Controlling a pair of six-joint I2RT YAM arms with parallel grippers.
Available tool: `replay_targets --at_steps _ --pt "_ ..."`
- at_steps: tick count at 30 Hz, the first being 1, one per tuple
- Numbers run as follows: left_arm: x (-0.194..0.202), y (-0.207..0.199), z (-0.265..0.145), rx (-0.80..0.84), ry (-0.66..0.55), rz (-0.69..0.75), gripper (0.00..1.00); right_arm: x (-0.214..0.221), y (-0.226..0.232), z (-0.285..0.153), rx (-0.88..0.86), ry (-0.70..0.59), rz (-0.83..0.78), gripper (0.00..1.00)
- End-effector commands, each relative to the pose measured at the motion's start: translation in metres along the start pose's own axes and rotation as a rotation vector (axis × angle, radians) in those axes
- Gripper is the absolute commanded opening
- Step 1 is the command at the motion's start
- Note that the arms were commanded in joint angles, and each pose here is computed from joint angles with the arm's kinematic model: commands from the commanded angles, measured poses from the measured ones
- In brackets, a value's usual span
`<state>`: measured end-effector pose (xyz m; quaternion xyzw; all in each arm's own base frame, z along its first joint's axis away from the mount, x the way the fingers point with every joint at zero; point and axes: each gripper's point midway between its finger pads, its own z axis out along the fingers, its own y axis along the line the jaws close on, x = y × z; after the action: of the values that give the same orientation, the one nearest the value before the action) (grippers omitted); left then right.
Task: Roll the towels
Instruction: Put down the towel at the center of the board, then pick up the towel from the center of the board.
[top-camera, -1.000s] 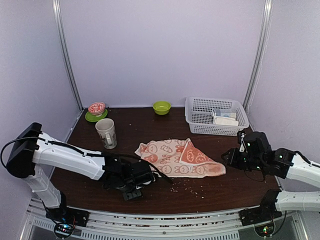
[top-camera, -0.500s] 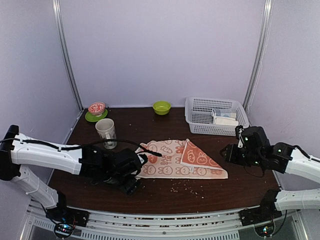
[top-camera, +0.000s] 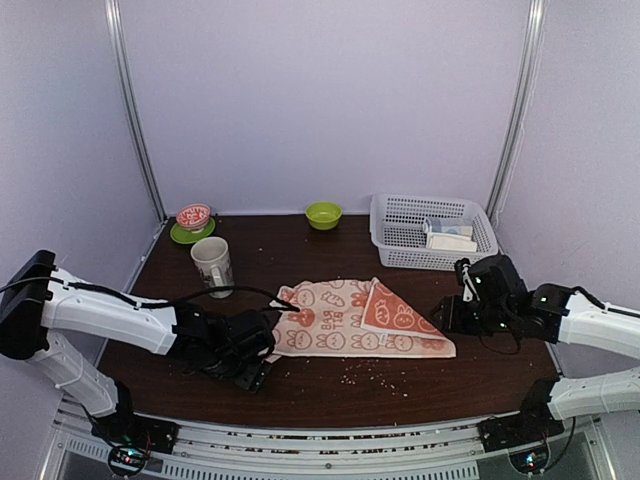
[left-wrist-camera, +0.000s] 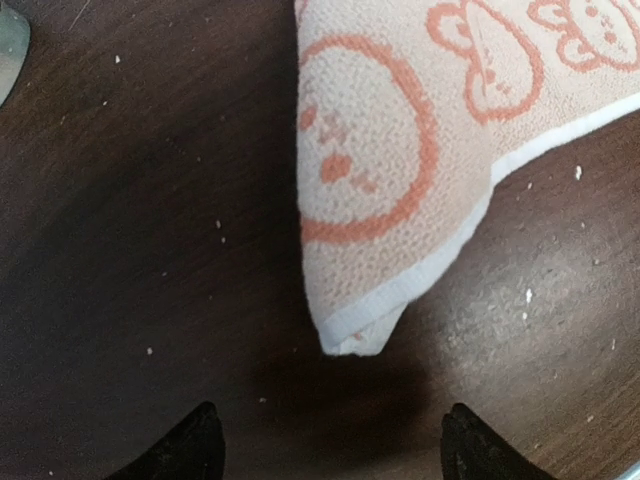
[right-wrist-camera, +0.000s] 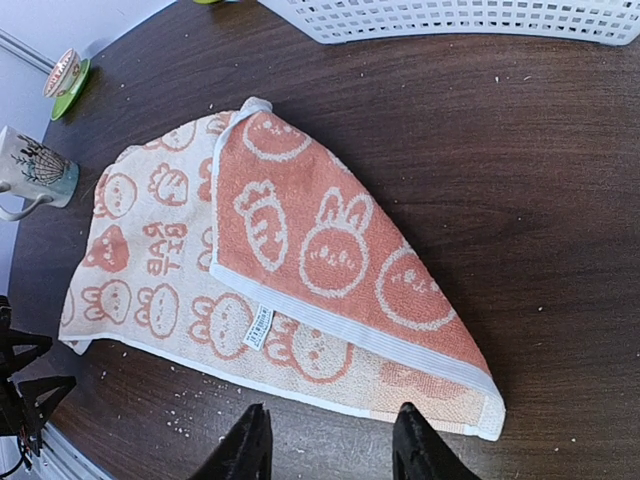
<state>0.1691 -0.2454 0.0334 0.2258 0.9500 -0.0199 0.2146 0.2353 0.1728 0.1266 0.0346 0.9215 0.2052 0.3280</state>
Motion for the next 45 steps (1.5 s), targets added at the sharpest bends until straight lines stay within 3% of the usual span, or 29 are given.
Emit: replay_targets --at_steps 1,11,21,29,45 --pt "-0.018 -0.009 0.013 0.058 -0.055 -0.086 0.74 -0.005 0.008 -0.003 -0.030 -0.021 -0.009 0.41" --pt "-0.024 -0.013 0.033 0.109 -0.045 -0.125 0.52 -0.009 0.004 -0.011 -0.021 -0.045 -0.009 0.38" --pt "-0.029 -0.010 0.031 0.104 -0.071 -0.130 0.00 0.005 -0.007 -0.007 0.018 -0.001 -0.030 0.37" --pt "-0.052 0.015 -0.014 0.011 -0.147 -0.084 0.00 0.035 -0.041 0.008 0.167 0.098 0.030 0.49" --pt "-0.063 0.015 -0.023 -0.012 -0.161 -0.016 0.00 0.086 -0.075 0.033 0.271 0.219 0.187 0.43"
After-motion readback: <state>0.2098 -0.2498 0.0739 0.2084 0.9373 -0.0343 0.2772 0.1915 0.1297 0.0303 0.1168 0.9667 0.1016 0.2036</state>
